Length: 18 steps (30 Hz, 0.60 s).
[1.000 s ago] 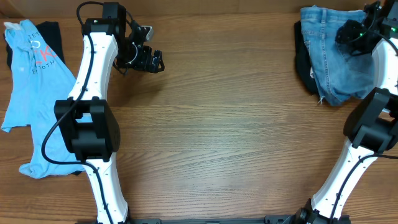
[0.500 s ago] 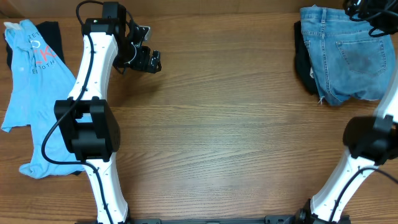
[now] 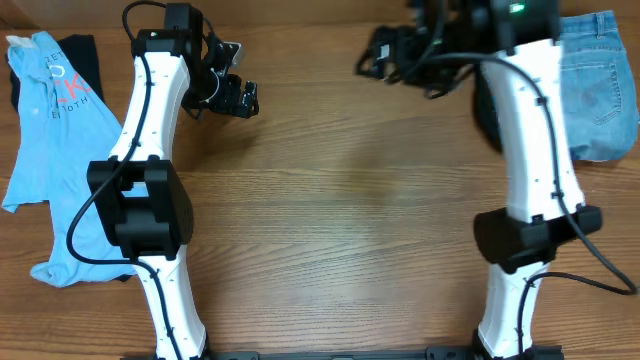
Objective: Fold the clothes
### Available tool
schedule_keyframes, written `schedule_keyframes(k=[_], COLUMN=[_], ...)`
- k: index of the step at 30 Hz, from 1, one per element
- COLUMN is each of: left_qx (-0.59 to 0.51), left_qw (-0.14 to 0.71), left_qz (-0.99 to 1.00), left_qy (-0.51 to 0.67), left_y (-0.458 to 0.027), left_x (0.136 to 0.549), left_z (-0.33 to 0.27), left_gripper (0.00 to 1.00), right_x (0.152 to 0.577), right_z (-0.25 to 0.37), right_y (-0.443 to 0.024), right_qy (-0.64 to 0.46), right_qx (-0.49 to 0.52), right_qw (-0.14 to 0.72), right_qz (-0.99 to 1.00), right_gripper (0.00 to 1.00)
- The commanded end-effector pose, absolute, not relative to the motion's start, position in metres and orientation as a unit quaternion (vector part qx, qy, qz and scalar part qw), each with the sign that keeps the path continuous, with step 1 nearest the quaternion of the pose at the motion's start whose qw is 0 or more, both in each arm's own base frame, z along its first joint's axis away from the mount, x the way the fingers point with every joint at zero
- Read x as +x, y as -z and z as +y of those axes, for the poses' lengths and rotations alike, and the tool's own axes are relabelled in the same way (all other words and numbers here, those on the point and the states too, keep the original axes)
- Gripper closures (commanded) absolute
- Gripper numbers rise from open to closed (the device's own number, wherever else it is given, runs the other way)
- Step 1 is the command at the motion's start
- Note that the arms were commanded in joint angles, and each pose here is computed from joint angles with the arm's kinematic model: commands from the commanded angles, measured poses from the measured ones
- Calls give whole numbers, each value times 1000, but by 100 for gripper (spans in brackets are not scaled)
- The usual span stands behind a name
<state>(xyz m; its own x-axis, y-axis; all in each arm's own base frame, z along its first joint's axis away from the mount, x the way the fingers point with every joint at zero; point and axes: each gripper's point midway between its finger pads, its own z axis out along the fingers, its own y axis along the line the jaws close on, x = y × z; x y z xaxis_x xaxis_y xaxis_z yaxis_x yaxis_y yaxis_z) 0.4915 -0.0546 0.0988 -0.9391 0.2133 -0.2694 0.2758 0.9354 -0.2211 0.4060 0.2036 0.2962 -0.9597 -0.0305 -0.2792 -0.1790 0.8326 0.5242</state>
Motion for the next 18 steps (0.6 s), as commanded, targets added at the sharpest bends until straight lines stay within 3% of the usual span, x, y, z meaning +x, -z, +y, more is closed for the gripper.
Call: schedule_keyframes(k=[1,9,13,18], left_qx=[126,126,126,126], left_qw=[133,133,133,133], left_qz=[975,975,975,975], left_qy=[126,126,126,126], left_y=[-106,-106,-106,-106], left_x=[496,496,496,496], left_z=[-57,-57,-57,-57], left_gripper=[0,0,0,0], right_x=[378,361,367,417], right_z=[252,275,269,253], right_y=[-303,-302,-299,-350], right_qy=[-319,-316,-286,-160], right_qx=[-94,-126,-192,-186], right_qw=[104,96,130,336], right_qz=[937,935,930,909], right_gripper=[0,0,0,0])
